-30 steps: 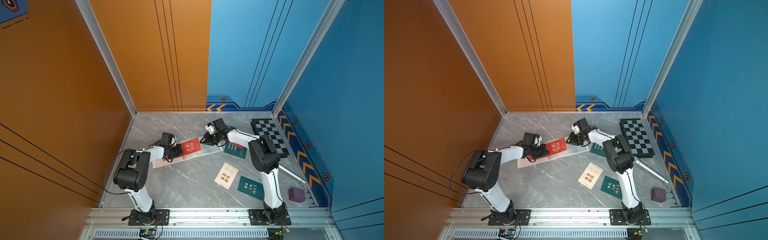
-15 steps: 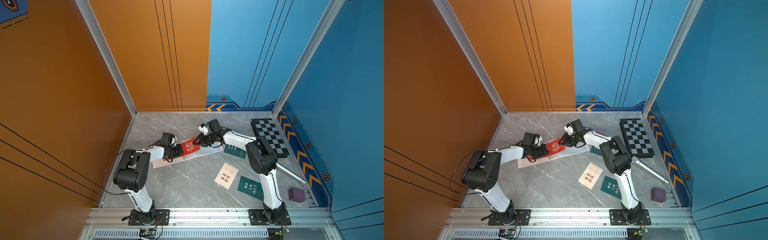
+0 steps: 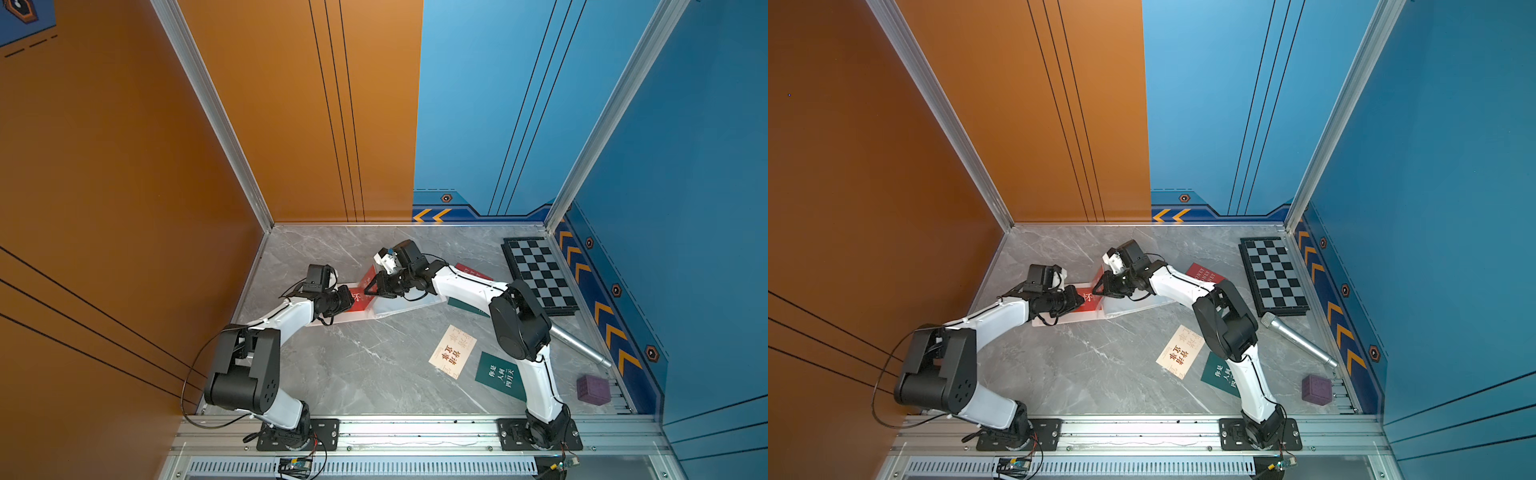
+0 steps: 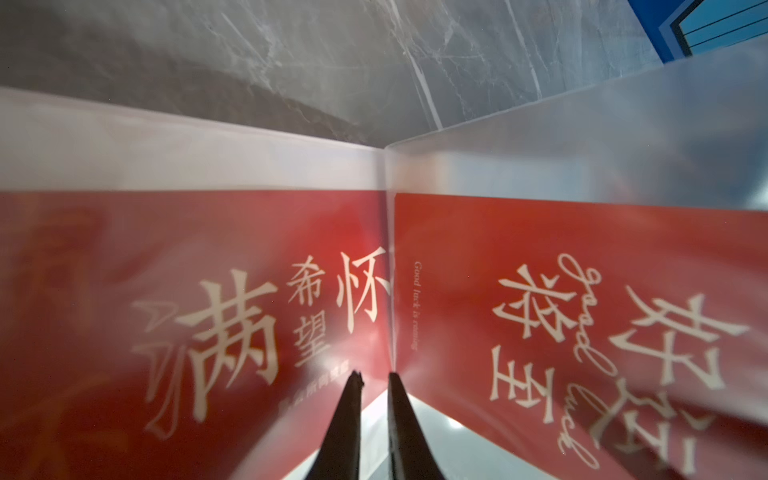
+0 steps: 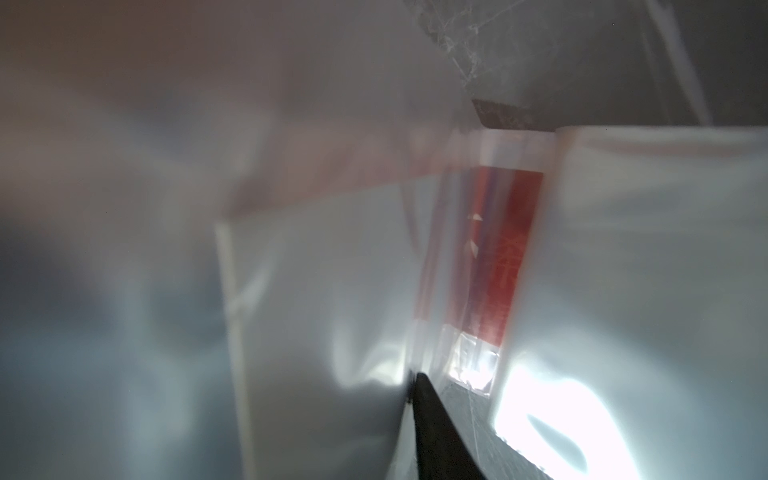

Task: Place the photos into the photo albums
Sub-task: Turn the page of the photo album at the center of the board.

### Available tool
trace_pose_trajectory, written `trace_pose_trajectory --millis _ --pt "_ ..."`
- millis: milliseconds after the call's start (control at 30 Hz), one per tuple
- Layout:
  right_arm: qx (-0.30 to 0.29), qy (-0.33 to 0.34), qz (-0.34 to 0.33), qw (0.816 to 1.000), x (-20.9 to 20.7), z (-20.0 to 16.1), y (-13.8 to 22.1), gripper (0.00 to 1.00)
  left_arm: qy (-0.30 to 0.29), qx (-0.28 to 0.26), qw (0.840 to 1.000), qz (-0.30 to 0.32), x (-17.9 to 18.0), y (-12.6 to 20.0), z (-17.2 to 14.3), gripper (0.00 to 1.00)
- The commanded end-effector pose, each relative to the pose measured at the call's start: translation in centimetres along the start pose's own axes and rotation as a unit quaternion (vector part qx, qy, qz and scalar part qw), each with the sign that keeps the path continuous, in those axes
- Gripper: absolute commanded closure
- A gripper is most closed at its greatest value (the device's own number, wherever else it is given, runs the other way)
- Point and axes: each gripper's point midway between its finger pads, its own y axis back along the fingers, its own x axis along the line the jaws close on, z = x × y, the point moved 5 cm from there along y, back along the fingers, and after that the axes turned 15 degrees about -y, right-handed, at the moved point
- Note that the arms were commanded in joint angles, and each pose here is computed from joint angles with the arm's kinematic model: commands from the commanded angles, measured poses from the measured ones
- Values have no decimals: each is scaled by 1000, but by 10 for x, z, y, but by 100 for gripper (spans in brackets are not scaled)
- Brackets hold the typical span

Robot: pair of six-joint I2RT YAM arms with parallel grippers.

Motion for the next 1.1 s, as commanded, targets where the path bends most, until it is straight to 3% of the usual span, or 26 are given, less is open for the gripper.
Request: trace_pose_trajectory --millis 0,333,533,633,1067 --pt "-2 30 -4 1000 24 -6 -1 67 20 -5 999 28 15 15 -10 85" --pt "29 60 -16 998 38 -28 -43 56 77 -97 991 58 47 71 -15 86" --pt "62 53 -11 997 36 -39 -66 52 108 -116 982 107 70 104 -28 87" --pt "77 58 -1 995 43 -48 -70 50 126 -136 978 99 77 115 -28 87" --pt "66 102 30 992 91 -70 -3 47 101 -141 984 42 53 117 -25 87"
